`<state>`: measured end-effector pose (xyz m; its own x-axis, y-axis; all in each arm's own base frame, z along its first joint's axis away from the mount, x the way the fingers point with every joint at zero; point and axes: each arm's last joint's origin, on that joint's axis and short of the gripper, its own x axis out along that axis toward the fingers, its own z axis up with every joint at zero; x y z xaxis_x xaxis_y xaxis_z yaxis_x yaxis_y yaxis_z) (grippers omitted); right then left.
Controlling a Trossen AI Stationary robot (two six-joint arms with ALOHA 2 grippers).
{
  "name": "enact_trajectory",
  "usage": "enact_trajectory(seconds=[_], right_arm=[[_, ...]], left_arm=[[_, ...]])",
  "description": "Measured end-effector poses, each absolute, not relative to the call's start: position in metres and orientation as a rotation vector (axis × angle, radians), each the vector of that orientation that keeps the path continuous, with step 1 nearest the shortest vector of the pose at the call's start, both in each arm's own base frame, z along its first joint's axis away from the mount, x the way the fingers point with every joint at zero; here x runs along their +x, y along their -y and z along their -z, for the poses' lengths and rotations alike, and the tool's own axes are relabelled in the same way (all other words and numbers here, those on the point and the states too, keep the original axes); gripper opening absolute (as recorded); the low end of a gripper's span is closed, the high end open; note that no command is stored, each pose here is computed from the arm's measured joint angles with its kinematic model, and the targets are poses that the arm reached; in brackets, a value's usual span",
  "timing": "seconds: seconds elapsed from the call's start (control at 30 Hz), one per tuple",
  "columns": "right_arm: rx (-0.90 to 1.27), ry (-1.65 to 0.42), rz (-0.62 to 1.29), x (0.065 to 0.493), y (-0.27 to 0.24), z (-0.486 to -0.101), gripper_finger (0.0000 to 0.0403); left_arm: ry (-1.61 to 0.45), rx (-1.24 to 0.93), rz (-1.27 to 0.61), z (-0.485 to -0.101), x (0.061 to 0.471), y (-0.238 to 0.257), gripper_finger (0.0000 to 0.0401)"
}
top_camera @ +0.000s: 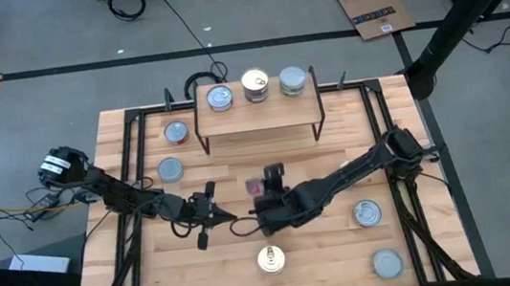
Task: Stack canned seafood by type on shelf
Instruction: Stack the red tuna can on top of the red tuna can on the shelf
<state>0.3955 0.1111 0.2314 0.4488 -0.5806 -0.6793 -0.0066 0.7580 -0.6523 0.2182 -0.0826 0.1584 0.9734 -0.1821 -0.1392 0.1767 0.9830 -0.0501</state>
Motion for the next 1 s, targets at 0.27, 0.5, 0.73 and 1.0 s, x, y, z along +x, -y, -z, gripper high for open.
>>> enact_trajectory(seconds=[0.27, 0.5, 0.73, 1.0], right_arm=[[-0.958, -0.986, 0.597, 0.427, -0.05, -0.249, 0.0142], [-1.062, -0.894, 0.642, 0.452, 0.013, -0.27, 0.014], [-1.14, -0.828, 0.596, 0.458, 0.06, -0.282, 0.0106], [-1.171, -0.849, 0.623, 0.458, 0.062, -0.285, 0.0059]], left_arm=[[-0.142, -0.035, 0.174, -0.158, 0.218, 0.084, 0.0001], [-0.141, -0.027, 0.175, -0.159, 0.218, 0.084, 0.0001], [-0.12, -0.02, 0.177, -0.16, 0.218, 0.084, 0.0001], [-0.119, -0.014, 0.177, -0.161, 0.218, 0.084, 0.0001]])
